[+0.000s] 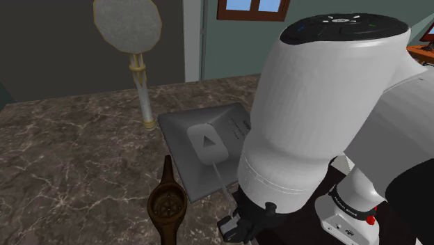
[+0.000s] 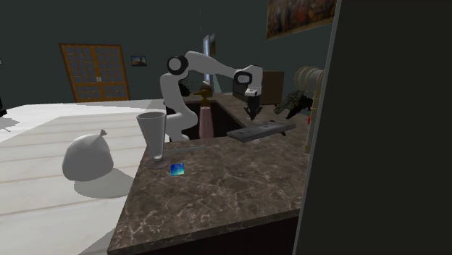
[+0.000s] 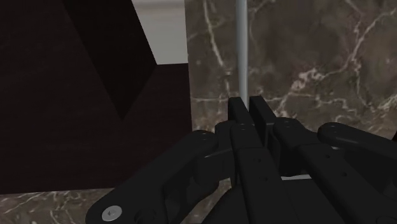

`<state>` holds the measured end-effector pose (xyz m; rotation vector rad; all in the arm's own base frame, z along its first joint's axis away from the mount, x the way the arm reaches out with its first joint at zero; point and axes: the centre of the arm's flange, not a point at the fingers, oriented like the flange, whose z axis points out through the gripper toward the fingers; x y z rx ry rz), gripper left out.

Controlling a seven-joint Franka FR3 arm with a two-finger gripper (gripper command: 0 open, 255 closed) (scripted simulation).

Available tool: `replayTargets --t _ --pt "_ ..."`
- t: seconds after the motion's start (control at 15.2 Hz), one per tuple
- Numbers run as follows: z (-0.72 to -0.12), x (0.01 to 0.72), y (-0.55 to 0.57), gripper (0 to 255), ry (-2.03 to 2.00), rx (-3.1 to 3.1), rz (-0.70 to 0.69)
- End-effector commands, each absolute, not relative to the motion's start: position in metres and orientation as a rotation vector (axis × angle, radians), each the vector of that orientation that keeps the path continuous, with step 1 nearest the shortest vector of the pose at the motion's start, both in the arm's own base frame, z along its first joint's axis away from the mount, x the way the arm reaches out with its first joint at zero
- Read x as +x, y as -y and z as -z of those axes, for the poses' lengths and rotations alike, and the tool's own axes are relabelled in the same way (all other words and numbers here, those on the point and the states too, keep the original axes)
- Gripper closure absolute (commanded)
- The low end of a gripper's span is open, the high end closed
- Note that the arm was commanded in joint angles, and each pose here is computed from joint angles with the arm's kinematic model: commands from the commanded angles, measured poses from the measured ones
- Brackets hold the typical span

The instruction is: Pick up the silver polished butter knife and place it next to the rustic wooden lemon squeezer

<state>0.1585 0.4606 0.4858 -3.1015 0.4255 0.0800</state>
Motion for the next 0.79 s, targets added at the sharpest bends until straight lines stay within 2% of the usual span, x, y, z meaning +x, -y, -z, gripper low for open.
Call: replayTargets --t 0.0,0.59,0.66,0.73 --pt "-0.4755 0.1585 -0.461 255 -0.427 -3.101 -0.08" --pt "-0.4685 0.1585 -0.461 255 -0.427 -3.101 -0.08" --pt "-0.4681 0.1581 -0.4618 0 -0.427 -3.101 -0.08" --pt "-0.469 0.1583 -0.4612 0 -0.427 -3.101 -0.08"
